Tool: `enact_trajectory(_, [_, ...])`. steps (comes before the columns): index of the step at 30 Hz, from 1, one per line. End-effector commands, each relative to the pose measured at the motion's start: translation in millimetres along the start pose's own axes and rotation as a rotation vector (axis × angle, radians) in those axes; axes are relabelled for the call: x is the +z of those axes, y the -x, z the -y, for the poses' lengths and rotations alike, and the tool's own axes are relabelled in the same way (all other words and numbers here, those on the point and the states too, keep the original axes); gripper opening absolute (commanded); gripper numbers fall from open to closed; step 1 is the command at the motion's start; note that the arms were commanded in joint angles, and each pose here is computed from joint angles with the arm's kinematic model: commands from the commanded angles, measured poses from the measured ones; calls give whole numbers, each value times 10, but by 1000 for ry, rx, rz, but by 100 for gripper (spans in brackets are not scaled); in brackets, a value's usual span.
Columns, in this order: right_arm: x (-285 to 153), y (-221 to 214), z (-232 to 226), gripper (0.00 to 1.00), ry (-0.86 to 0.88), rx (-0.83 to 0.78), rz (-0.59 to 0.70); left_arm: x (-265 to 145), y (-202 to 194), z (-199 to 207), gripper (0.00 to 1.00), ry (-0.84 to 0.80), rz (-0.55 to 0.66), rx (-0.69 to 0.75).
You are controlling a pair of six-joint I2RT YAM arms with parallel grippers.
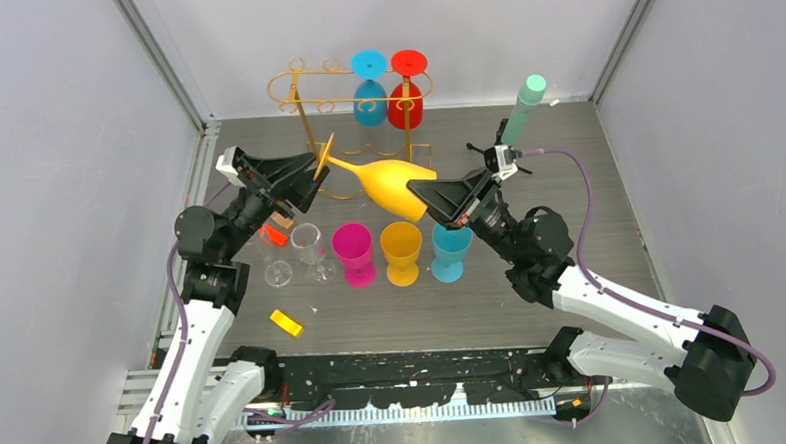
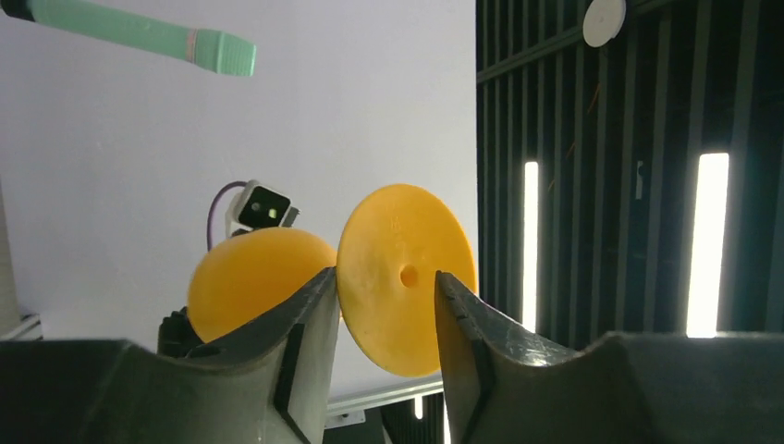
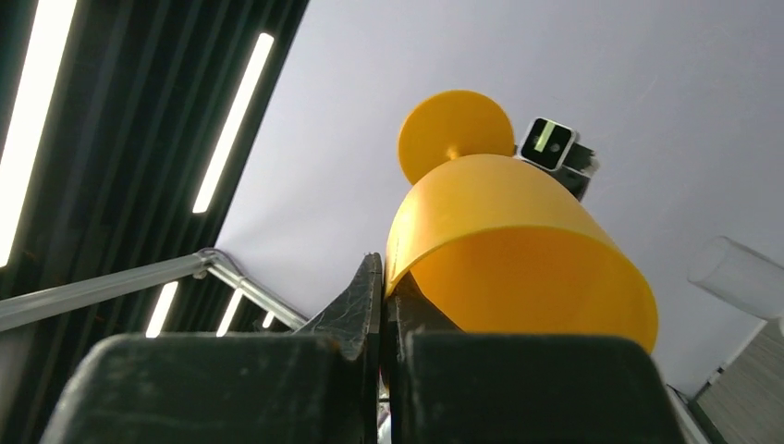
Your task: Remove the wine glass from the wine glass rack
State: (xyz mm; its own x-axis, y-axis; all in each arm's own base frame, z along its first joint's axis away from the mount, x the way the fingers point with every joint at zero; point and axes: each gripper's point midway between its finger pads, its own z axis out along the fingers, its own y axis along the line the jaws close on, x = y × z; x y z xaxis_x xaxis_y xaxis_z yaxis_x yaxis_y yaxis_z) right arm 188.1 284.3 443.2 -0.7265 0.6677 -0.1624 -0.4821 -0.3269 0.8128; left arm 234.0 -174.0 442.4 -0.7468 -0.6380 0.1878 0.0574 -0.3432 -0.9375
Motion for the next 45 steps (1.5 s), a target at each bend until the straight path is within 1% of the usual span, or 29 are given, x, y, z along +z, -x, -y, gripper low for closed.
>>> enact_trajectory(1, [28,39,119,0,-81,-81,16,-77,-152,241,54,-94,-20,136])
enact_trajectory(4, [36,106,204,0,-188,-169,28,-110,-175,200,74,-89,-20,200])
enact_trajectory(6, [37,188,280,0,-271,-255,43,-131,-167,114,83,-65,-16,224])
enact_trajectory(7, [65,277,217,0,-283,-312,73,-139,-158,71,87,-55,-14,241])
enact_trajectory(8, [18,295,333,0,-349,-337,68,-147,-147,19,90,-43,-12,266])
enact_trajectory(9, [21,372,285,0,-363,-387,92,-156,-146,-23,95,-34,-14,293])
enact_trajectory(10, [-33,393,378,0,-420,-408,89,-160,-149,-56,99,-32,-20,339])
enact_trajectory(11, [-38,482,335,0,-439,-452,119,-162,-138,-109,99,-17,-24,382])
enact_trajectory(12, [-113,505,446,0,-509,-474,113,-167,-118,-199,100,20,-27,409])
enact_trajectory(13, [-127,612,416,0,-543,-518,149,-172,-111,-239,100,40,-32,449])
enact_trajectory(14, [-236,635,549,0,-627,-543,135,-179,-115,-280,100,59,-43,490])
enact_trajectory(15, [-254,721,521,0,-656,-585,160,-184,-107,-328,100,87,-49,528])
enact_trajectory(16, [-334,757,595,0,-710,-625,153,-195,-106,-347,100,109,-55,576])
enact_trajectory(18, [-391,799,615,0,-747,-682,141,-230,-91,-392,100,169,-63,689])
enact_trajectory(19, [-398,825,589,0,-758,-699,143,-267,-72,-426,100,216,-58,731])
enact_trajectory(22, [-577,979,660,0,-882,-789,159,-386,12,-447,100,319,-23,870])
enact_trajectory(23, [-592,1017,638,0,-900,-805,169,-424,44,-440,100,345,-5,910])
enact_trajectory(25, [-689,1113,657,0,-971,-853,184,-495,100,-432,100,390,24,971])
enact_trajectory(26, [-784,1158,727,0,-1035,-887,178,-532,135,-442,100,420,35,1001])
enact_trajectory(30, [-1011,1280,808,0,-1212,-969,151,-609,262,-465,100,504,69,1067])
enact_trajectory(33, [-1247,1277,878,0,-1342,-996,77,-652,351,-471,100,548,101,1102])
enact_trajectory(35, [-1359,1279,870,0,-1393,-1001,55,-659,404,-470,100,567,116,1120])
enact_trajectory(38, [-1489,1244,893,0,-1437,-1000,10,-633,442,-453,100,576,122,1130])
enact_trajectory(40, [-1603,1201,965,0,-1487,-1003,-50,-610,456,-445,100,576,121,1132])
enact_trajectory(41, [-1645,1144,1013,0,-1496,-1001,-108,-603,463,-450,100,577,120,1133])
enact_trajectory(45, [-1769,1060,1131,0,-1500,-962,-189,-557,523,-496,100,583,122,1128])
